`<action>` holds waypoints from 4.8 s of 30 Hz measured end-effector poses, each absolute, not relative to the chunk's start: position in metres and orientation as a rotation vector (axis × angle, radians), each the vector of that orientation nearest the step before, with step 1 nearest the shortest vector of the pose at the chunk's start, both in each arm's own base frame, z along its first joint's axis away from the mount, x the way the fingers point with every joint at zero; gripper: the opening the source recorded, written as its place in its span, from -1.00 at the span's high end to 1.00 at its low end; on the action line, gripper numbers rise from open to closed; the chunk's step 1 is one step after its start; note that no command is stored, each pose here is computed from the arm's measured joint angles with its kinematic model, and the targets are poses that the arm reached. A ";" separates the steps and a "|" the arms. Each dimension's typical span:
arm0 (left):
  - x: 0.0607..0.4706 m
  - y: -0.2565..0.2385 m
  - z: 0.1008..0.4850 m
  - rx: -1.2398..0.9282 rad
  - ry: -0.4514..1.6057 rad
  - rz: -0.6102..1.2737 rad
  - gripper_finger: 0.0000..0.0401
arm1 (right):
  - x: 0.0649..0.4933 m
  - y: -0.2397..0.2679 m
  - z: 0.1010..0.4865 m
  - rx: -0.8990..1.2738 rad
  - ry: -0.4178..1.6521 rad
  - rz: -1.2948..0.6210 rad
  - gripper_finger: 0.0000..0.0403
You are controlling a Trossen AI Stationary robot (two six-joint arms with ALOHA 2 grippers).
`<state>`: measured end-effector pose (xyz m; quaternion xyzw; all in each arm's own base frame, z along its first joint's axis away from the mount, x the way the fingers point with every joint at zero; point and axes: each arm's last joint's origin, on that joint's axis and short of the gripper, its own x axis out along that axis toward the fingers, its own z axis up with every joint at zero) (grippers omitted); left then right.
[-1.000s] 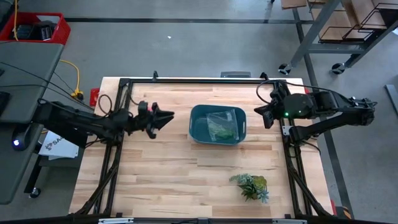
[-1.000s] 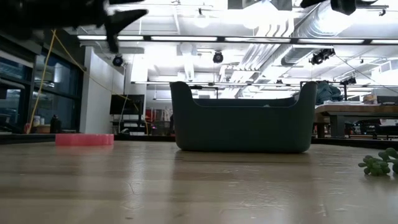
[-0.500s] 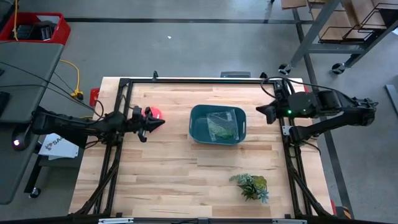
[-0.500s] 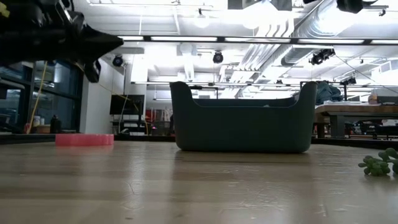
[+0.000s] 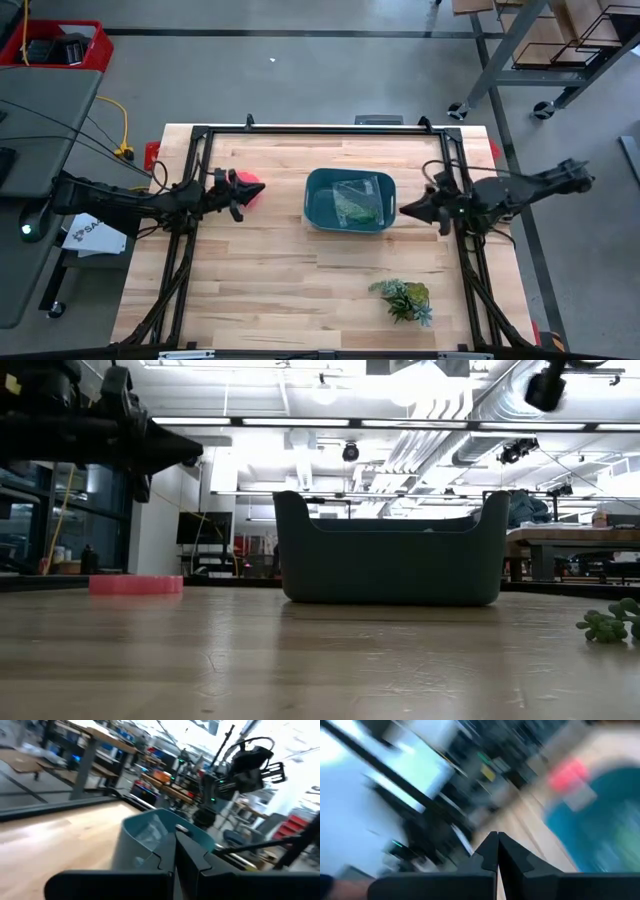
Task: Roll bandage
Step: Return to Home Position
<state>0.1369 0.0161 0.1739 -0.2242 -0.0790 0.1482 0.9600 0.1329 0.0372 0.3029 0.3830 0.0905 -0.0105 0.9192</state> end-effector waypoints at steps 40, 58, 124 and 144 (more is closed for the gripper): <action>0.138 0.016 0.168 -0.485 -0.106 0.310 1.00 | 0.116 -0.004 0.139 0.153 0.328 0.132 1.00; 0.138 0.016 0.163 -0.479 -0.051 0.326 1.00 | 0.101 -0.007 0.165 0.108 0.029 0.054 1.00; 0.102 0.007 0.162 0.004 0.060 0.136 1.00 | 0.101 -0.007 0.165 0.109 0.033 0.054 1.00; 0.102 0.007 0.162 0.003 0.059 0.136 1.00 | 0.101 -0.007 0.165 0.109 0.034 0.054 1.00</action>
